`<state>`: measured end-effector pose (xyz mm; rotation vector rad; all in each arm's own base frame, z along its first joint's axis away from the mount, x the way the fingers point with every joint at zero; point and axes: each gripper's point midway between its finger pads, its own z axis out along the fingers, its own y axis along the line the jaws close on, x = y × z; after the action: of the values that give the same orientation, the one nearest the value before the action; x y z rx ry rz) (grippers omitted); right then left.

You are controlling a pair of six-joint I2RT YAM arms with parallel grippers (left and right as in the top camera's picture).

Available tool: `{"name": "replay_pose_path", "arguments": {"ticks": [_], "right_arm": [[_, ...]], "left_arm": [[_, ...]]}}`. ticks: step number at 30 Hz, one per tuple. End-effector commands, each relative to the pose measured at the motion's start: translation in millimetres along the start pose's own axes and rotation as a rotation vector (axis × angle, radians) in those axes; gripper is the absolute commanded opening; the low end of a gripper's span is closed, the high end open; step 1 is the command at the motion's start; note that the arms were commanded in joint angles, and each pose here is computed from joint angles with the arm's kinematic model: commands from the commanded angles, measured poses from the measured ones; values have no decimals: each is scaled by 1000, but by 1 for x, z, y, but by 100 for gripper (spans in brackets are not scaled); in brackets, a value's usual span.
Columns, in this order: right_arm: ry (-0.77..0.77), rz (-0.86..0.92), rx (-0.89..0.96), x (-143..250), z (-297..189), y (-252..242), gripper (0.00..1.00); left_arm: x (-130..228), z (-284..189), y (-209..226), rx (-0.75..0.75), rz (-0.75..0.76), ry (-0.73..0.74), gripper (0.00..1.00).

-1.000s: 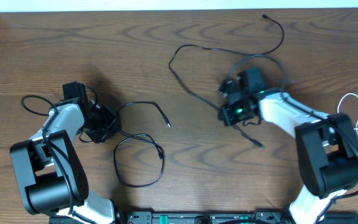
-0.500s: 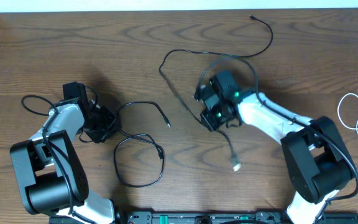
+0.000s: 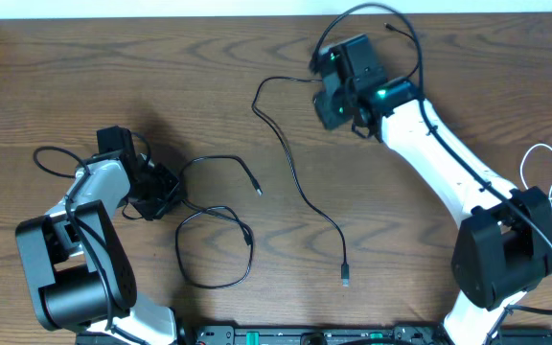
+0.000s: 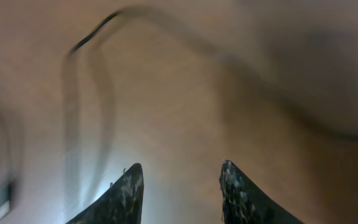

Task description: Untangle cables

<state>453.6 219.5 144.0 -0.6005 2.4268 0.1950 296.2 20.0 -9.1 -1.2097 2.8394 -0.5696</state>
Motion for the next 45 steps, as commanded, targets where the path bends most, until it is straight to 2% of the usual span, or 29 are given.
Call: {"name": "replay_pose_path", "arguments": {"ticks": [1,5,6,10,18,25,30,32,35,37,39,45], "right_arm": [[-4,46,248,6,19,-60,34],[-30,112,272,7,44,-83,39],[-40,147,287,10,57,-97,39],[-48,208,310,21,87,-119,42],[-39,287,344,50,129,-152,41],[-47,364,156,54,147,-134,42],[-18,380,139,61,148,-129,41],[-19,378,121,59,148,-125,34],[-74,369,111,40,136,-126,14],[-111,369,114,29,128,-130,5],[-149,366,117,19,126,-133,1],[-211,366,203,10,127,-150,1]], "left_arm": [[25,38,65,-255,-37,75,8],[25,38,65,-255,-37,75,9],[24,38,65,-254,-36,72,15],[22,38,64,-250,-35,66,14],[21,39,63,-246,-32,60,14],[19,39,62,-241,-30,50,14],[19,39,62,-240,-30,51,14],[19,39,62,-241,-30,51,14],[19,39,62,-241,-29,51,13],[19,39,62,-241,-30,51,14],[19,39,62,-241,-35,50,14],[19,39,62,-241,-52,48,14]]}}
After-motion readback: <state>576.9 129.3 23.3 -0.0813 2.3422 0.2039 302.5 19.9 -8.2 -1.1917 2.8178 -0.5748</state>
